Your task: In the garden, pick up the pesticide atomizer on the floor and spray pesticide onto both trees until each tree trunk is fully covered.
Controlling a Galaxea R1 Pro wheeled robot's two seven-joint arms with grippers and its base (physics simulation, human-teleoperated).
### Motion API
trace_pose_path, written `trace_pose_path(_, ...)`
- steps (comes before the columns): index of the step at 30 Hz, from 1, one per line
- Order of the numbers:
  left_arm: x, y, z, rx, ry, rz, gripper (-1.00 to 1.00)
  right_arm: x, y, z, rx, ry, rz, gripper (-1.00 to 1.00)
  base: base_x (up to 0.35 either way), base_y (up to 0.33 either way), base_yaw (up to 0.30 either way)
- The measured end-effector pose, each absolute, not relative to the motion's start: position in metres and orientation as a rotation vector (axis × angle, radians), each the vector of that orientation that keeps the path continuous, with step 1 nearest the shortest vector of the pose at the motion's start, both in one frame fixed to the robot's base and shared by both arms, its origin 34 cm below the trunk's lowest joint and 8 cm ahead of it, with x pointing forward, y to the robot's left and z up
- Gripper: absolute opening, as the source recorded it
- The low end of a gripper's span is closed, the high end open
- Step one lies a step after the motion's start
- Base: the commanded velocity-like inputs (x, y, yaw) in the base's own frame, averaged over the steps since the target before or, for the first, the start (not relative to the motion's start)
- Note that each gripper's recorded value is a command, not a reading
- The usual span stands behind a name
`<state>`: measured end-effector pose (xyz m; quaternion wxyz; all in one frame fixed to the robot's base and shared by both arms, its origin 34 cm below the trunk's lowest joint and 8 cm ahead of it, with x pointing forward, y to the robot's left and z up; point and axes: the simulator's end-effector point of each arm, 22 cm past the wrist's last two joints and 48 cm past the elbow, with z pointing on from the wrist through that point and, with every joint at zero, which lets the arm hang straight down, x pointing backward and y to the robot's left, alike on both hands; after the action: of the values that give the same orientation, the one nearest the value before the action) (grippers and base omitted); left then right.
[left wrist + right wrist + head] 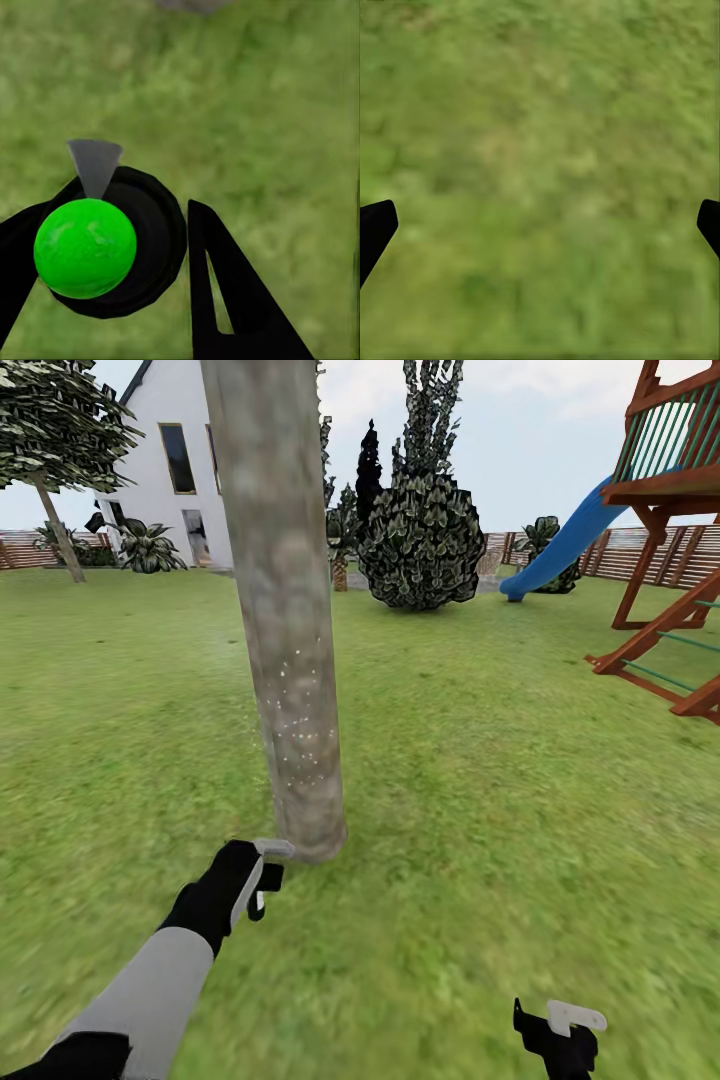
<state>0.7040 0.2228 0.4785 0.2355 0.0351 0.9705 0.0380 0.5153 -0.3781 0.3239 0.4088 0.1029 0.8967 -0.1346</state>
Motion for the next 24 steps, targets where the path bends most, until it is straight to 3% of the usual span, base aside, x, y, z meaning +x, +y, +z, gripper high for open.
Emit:
trace_pose_path(11, 0.686, 0.243, 0.445, 0.001, 2.650, 0.168, -1.00, 0.516, -0.375, 0.324, 0.262, 2.260, -0.334, 1.00, 0.230, -0.099, 0.002)
trace_pose_path(19, 0.683, 0.239, 0.439, -0.002, 2.622, 0.154, -1.00, 0.516, -0.373, 0.323, 0.262, 2.260, -0.332, 1.00, 0.134, -0.249, 0.229)
trace_pose_path(24, 0.683, 0.235, 0.439, -0.001, 2.622, 0.145, -1.00, 0.516, -0.373, 0.323, 0.262, 2.260, -0.331, 1.00, 0.136, -0.268, 0.027)
